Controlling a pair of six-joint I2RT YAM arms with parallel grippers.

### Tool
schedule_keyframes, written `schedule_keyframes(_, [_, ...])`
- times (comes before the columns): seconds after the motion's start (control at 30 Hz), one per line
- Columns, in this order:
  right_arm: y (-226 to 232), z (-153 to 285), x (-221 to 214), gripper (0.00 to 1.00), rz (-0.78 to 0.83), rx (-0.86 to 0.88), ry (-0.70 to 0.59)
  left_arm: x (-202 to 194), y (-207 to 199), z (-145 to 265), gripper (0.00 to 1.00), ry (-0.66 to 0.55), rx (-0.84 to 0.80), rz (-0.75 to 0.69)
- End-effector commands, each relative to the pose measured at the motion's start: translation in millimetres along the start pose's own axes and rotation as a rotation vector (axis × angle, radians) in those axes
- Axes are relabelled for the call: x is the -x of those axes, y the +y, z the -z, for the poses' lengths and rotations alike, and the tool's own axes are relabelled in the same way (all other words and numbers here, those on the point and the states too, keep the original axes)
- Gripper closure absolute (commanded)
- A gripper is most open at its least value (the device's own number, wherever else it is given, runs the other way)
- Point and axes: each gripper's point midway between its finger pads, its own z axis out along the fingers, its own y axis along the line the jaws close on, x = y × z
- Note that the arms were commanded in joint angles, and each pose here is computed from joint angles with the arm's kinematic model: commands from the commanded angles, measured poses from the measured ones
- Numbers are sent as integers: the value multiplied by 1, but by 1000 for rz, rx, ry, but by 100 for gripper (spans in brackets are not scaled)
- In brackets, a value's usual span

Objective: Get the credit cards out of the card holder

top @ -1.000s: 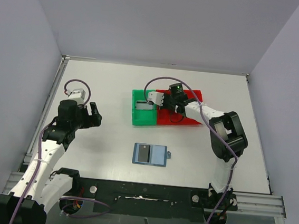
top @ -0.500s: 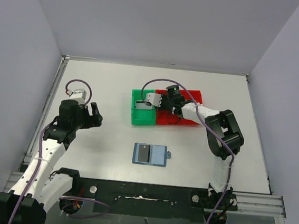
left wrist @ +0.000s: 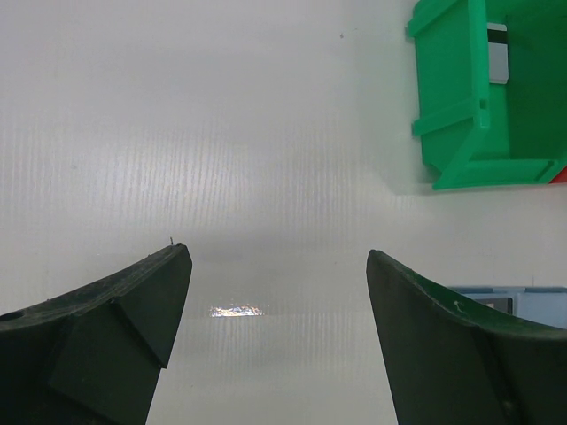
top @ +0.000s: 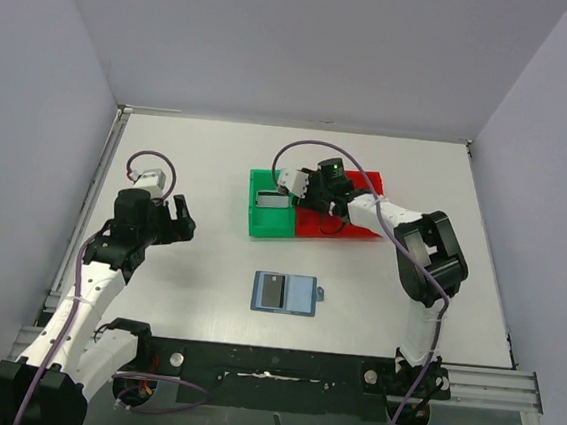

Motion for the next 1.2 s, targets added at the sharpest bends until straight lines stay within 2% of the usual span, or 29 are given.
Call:
schedule_keyframes(0.0, [-39,29,33,53,-39,-108,-118,18,-10,2,20,-51,-36,-18])
schedule_keyframes(0.13, [-50,40,37,53,-69,-137,-135,17,-12,2,20,-44,-40,-23])
schedule_keyframes(0.27, [-69,71,60,52,-151,-201,-218,18,-15,3,20,-49,-54,-26])
schedule_keyframes(0.33, [-78,93,74,51,-252,-239,-271,18,-17,3,20,-52,-64,-28])
schedule_keyframes(0.43, [-88,126,81,48,-502,-304,-321,19,-20,5,20,-60,-82,-34])
schedule_keyframes(0.6, [-71,169,87,31,-875,-309,-428,20,-26,6,20,-66,-118,-44])
schedule_keyframes(0.63, [-66,175,85,25,-973,-311,-438,20,-28,6,20,-65,-126,-46])
schedule_keyframes(0.67, [-59,180,78,10,-1127,-313,-425,19,-29,7,20,-62,-135,-46])
schedule_keyframes(0.7, [-48,181,73,1,-1250,-261,-415,19,-31,7,20,-63,-140,-41])
schedule_keyframes(0.77, [-19,178,76,2,-1414,-76,-436,20,-36,8,20,-73,-163,-34])
schedule_keyframes(0.83, [20,175,80,3,-1508,85,-515,22,-40,11,19,-86,-178,-27])
schedule_keyframes(0.87, [20,185,92,2,-1512,119,-655,24,-42,13,19,-95,-185,-29])
schedule_keyframes(0.9, [30,191,96,2,-1567,154,-709,25,-43,15,19,-105,-188,-30])
schedule_keyframes(1.0, [64,180,98,2,-1766,235,-597,20,-44,15,23,-109,-201,-12])
schedule_keyframes(1.07, [95,176,118,2,-1754,236,-524,19,-53,17,25,-116,-254,4])
schedule_keyframes(1.17, [131,167,120,12,-1775,150,-400,14,-66,19,26,-99,-326,50])
